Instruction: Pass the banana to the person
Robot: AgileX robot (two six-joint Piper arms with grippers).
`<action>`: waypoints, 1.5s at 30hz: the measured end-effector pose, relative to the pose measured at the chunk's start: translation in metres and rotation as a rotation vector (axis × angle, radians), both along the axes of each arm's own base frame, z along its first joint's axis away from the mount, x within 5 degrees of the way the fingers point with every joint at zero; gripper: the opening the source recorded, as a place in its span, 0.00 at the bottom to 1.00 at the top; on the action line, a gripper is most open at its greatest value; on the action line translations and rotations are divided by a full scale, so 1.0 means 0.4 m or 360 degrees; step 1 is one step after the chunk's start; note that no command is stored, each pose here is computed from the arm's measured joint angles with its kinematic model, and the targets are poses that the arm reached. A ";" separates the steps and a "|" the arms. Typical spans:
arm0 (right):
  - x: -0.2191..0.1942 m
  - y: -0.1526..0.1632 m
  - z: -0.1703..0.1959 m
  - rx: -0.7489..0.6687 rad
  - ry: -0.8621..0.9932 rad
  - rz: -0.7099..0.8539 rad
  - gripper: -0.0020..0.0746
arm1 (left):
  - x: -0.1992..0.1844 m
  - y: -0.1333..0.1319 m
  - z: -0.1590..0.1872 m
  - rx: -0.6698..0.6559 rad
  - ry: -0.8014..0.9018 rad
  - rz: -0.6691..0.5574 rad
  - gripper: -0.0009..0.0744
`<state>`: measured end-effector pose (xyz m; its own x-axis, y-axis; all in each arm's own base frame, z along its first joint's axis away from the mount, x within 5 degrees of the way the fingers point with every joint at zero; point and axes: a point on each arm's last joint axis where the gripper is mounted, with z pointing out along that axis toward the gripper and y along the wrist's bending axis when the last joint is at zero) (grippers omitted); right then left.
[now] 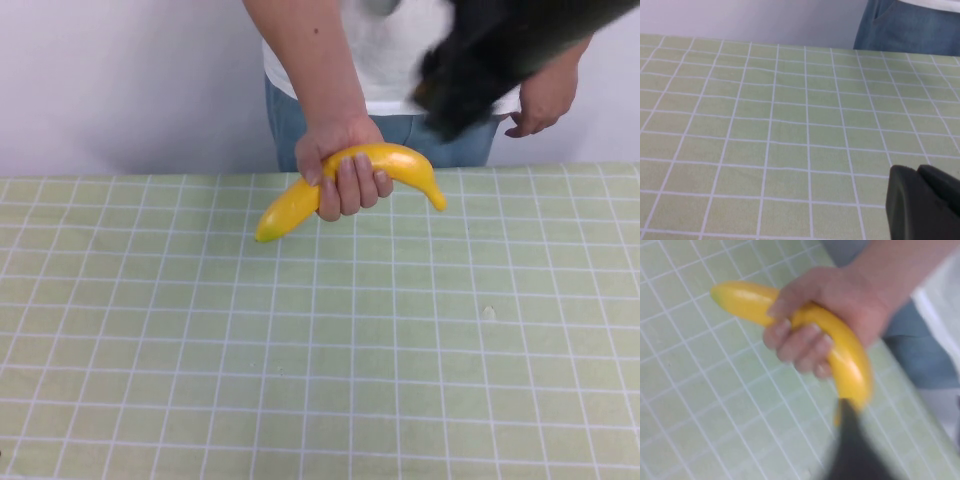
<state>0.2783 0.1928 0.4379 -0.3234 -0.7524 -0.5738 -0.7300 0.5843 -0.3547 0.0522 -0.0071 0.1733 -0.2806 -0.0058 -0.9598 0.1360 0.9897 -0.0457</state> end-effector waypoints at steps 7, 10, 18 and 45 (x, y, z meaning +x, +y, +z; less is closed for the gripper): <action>-0.128 -0.129 0.120 0.0098 -0.0124 -0.0201 0.05 | 0.000 0.000 0.000 0.0000 0.0000 0.0000 0.01; -0.187 -0.166 0.123 0.0183 -0.0095 -0.0235 0.03 | 0.000 0.000 0.000 0.0000 0.0000 0.0000 0.01; -0.292 -0.221 -0.042 0.0348 0.0028 -0.0283 0.02 | 0.000 0.000 0.000 0.0000 0.0000 0.0000 0.01; -0.395 -0.423 -0.369 0.0784 -0.0560 -0.0844 0.02 | 0.000 0.000 0.000 0.0000 0.0000 0.0000 0.01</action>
<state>0.1203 0.0237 0.2903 -0.3050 -0.1833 -0.9345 -0.2047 0.9710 -0.1236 0.0522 -0.0071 0.1733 -0.2806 -0.0058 -0.9598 0.1360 0.9897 -0.0457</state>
